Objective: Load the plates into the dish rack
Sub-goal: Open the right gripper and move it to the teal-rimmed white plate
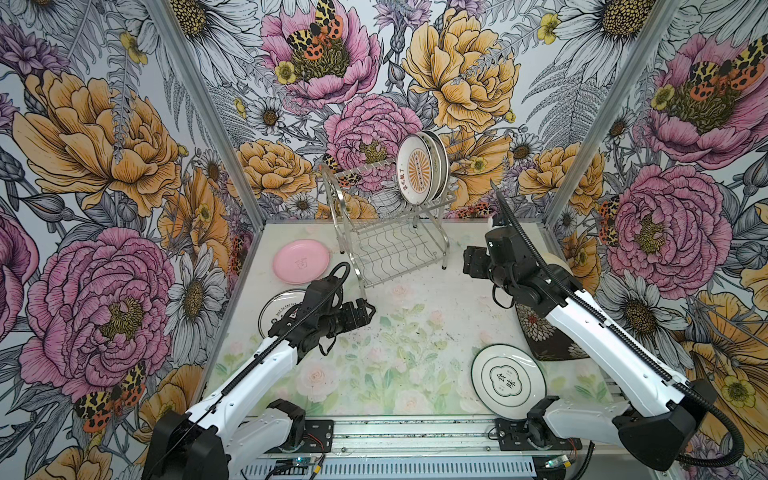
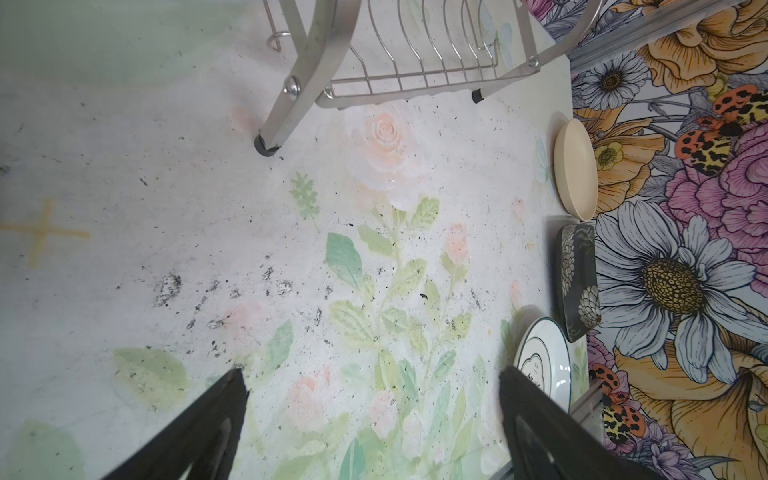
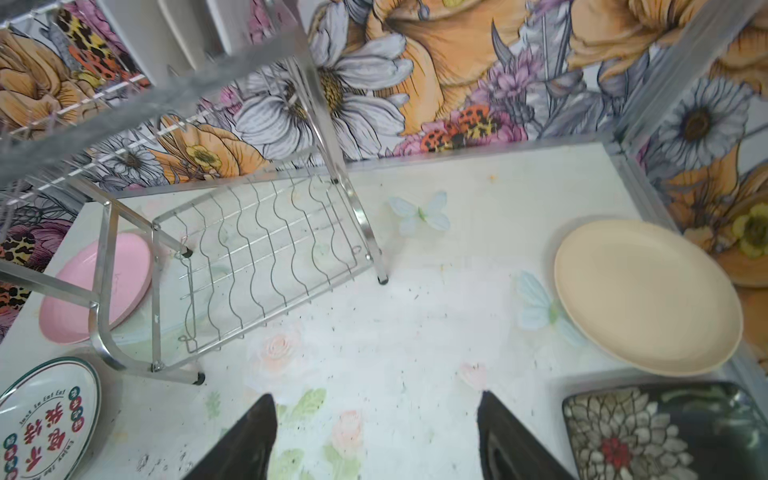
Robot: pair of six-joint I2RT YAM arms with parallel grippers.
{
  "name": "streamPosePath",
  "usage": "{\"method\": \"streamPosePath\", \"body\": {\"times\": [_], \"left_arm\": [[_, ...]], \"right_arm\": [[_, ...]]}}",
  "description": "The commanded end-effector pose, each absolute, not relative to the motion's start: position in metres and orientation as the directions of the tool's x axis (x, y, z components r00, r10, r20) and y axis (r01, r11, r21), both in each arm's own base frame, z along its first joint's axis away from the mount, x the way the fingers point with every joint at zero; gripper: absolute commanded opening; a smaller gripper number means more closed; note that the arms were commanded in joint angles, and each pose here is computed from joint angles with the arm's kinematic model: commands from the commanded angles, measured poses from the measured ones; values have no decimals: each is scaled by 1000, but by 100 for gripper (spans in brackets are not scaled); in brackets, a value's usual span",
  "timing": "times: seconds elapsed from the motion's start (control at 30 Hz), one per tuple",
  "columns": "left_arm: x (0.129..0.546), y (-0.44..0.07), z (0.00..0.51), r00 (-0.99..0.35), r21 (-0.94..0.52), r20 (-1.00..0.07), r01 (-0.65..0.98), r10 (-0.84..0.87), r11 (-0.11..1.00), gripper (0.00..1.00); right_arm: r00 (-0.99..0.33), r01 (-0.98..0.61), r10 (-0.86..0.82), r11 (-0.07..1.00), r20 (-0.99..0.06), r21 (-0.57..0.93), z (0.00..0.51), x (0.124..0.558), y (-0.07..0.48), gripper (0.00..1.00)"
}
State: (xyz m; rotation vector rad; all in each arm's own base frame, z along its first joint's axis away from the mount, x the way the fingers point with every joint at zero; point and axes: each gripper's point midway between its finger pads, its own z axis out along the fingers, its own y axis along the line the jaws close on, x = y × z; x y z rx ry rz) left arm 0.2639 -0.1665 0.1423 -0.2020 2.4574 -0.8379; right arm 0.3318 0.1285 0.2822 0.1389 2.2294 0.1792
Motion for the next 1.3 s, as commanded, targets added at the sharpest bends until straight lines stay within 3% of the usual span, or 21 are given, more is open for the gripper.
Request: {"method": "streamPosePath", "body": {"times": [0.0,0.1,0.37,0.67,0.73,0.97,1.27], "left_arm": [[262,-177,155,-853,-616,-458,104,-248,781,95],[261,-181,152,-860,-613,-456,117,-229,781,95],[249,-194,139,-892,-621,-425,162,-156,767,96],[252,-201,134,-894,-641,-419,169,-157,748,96],[254,-204,133,-896,-643,-418,174,-152,746,96],[258,-215,130,-906,-639,-410,203,-105,742,96],[257,-217,122,-915,-642,-393,201,-91,740,96]], "right_arm": [[-673,178,355,929,-649,324,247,304,112,79],[-690,279,444,892,-572,355,210,282,91,81],[-698,505,567,823,-437,260,149,235,41,86],[-547,749,773,624,-322,225,101,186,-13,95],[-520,782,800,587,-300,209,93,178,-21,99],[-411,865,885,454,-219,214,69,155,-35,99],[-355,892,916,392,-189,226,60,144,-51,99]]}}
